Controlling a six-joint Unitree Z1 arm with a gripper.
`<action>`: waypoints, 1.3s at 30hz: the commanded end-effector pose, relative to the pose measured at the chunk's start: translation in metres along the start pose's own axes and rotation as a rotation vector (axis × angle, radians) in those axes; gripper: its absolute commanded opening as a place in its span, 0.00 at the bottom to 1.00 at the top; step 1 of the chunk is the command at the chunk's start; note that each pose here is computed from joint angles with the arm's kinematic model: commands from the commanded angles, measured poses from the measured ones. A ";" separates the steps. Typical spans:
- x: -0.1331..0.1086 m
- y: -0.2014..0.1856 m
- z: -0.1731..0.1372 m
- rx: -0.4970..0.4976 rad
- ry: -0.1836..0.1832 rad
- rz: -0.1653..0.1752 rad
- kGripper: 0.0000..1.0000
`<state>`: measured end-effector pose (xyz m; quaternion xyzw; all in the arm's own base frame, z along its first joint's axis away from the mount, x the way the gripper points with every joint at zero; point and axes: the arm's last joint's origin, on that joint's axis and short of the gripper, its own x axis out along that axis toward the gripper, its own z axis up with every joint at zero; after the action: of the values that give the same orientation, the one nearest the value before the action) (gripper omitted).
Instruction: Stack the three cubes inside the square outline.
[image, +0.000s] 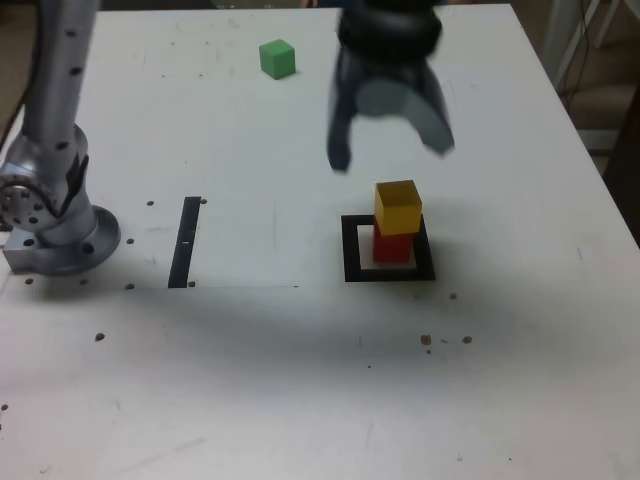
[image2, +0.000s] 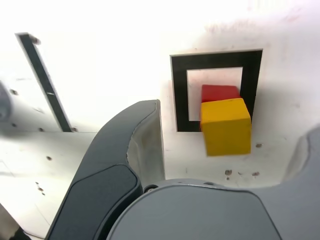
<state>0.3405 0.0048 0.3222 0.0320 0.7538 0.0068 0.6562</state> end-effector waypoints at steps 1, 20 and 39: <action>-0.007 0.016 -0.010 -0.013 -0.006 0.001 1.00; -0.008 0.215 -0.082 -0.268 0.008 0.073 1.00; 0.082 0.348 -0.100 -0.488 0.118 -0.051 1.00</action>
<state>0.2452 0.3555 0.2764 -0.1429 0.7654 0.1750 0.6025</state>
